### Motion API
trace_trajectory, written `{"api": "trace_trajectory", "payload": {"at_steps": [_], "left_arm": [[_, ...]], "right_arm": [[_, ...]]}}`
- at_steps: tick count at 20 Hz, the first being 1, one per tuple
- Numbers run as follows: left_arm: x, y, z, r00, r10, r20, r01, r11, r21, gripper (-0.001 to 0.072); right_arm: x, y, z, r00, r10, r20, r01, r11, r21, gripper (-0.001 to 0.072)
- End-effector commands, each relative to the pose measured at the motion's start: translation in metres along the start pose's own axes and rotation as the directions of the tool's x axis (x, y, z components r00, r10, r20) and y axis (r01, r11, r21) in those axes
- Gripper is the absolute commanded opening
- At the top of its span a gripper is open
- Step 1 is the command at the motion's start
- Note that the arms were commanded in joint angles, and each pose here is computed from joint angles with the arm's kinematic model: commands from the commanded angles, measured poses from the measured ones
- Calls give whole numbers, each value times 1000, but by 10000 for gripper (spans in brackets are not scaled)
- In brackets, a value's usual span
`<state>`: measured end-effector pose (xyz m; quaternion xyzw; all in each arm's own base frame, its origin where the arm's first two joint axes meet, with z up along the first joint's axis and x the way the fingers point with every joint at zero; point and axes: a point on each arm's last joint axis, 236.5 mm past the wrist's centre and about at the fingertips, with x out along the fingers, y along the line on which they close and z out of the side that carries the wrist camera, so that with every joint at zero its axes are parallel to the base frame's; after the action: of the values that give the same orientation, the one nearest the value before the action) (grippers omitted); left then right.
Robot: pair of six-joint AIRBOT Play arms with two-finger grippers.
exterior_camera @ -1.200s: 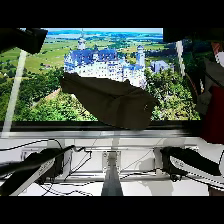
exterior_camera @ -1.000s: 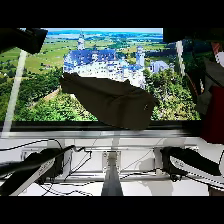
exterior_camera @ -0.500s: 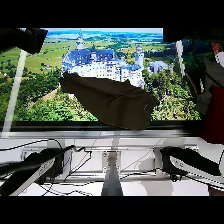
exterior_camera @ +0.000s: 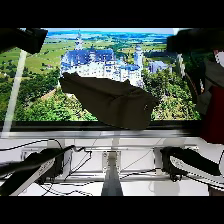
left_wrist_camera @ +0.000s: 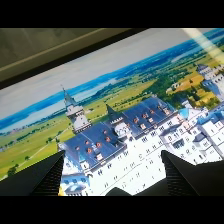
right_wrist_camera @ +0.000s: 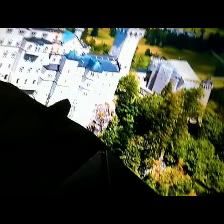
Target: Fold the clothes and pants, and hang the long-sleeved shirts on hangers.
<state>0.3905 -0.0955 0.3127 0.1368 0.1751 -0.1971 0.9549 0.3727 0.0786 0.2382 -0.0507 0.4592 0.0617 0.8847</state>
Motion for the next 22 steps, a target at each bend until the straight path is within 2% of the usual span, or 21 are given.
{"api": "trace_trajectory", "payload": {"at_steps": [1, 4, 7, 9, 12, 14, 16, 18, 19, 20, 21, 22], "left_arm": [[-1, 1, 1, 1000, 2, 2, -2, 1000, 0, 693], [-1, 1, 1, 1000, 2, 2, -2, 1000, 0, 693], [-1, 1, 1, 1000, 2, 2, -2, 1000, 0, 693], [-1, 1, 1, 1000, 2, 2, -2, 1000, 0, 693], [-1, 1, 1, 1000, 2, 2, -2, 1000, 0, 694], [-1, 1, 1, 1000, 2, 1, -2, 1000, 1, 693], [-1, 1, 1, 1000, 2, 2, -2, 1000, 0, 693], [-1, 1, 1, 1000, 2, 2, -2, 1000, 0, 693], [-1, 1, 1, 1000, 2, 2, -2, 1000, 0, 693], [-1, 1, 1, 1000, 2, 2, -2, 1000, 0, 693], [-1, 1, 1, 1000, 2, 2, -2, 1000, 0, 693], [-1, 1, 1, 1000, 2, 2, -2, 1000, 0, 694]], "right_arm": [[-2, -35, -66, 958, -66, -280, 114, 980, 160, 15], [13, -58, -96, 917, -83, -391, 200, 942, 270, 14], [37, -61, -134, 853, -68, -517, 232, 937, 261, 14], [56, -41, -160, 819, -2, -573, 169, 956, 238, 14], [81, -16, -201, 818, 55, -573, 93, 969, 227, 12], [89, 13, -238, 791, 172, -587, -34, 971, 238, 12], [86, 55, -275, 729, 341, -594, -183, 932, 311, 12], [91, 92, -290, 692, 493, -527, -271, 854, 444, 14], [99, 106, -291, 689, 544, -479, -276, 807, 522, 52], [108, 114, -293, 690, 572, -444, -265, 770, 581, 274], [118, 122, -295, 696, 587, -413, -251, 738, 626, 612], [125, 127, -299, 705, 591, -392, -243, 721, 649, 704]]}}
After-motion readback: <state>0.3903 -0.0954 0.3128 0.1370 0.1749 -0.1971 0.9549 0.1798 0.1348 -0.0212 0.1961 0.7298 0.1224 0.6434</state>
